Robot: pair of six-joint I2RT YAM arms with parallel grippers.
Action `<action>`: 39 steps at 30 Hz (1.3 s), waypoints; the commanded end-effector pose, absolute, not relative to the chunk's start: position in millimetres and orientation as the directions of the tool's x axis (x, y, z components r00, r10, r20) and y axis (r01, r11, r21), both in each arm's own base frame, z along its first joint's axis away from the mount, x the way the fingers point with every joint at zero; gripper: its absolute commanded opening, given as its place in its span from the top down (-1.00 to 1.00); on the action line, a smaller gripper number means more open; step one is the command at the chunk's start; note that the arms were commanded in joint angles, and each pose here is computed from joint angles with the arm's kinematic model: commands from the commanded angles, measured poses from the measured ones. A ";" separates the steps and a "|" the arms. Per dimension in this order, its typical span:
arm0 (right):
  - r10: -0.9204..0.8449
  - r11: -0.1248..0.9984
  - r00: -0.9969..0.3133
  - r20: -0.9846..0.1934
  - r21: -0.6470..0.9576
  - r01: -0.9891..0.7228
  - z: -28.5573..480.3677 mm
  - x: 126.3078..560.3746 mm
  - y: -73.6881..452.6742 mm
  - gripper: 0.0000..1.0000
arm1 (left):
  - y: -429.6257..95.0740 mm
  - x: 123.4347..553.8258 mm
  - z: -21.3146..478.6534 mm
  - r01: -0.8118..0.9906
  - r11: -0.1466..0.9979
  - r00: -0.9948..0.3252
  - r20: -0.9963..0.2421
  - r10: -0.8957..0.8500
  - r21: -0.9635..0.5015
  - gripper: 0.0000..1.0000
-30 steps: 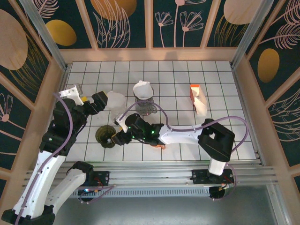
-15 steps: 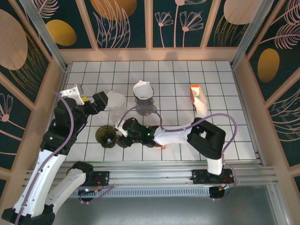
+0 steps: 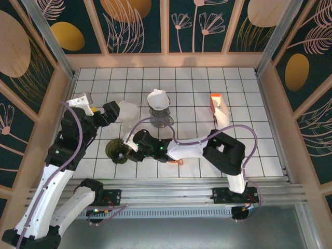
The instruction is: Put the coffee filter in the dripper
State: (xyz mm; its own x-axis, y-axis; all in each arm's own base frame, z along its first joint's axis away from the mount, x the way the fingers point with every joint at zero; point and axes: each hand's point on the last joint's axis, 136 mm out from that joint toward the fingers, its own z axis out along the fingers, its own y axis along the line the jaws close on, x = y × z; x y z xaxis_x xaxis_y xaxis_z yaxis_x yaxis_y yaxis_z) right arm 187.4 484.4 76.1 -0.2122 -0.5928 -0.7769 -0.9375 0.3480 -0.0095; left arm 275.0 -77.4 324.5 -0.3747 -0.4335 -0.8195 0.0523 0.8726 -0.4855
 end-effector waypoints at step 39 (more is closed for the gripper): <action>-0.503 0.522 -0.297 -0.811 -0.012 -0.853 188.1 125.1 390.5 0.71 | -68.5 270.2 333.7 0.045 0.871 -0.311 -0.835 -0.454 -0.490 -0.98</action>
State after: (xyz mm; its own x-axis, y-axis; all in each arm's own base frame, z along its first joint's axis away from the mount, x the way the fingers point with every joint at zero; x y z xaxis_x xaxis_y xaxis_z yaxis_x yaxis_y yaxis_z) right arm 116.6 425.2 190.0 -0.1985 -0.5059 -0.8395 -0.9211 0.3890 -0.0166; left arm 269.6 -68.9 333.6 -0.3276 -0.4411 -0.8355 0.0419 0.8767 -0.4793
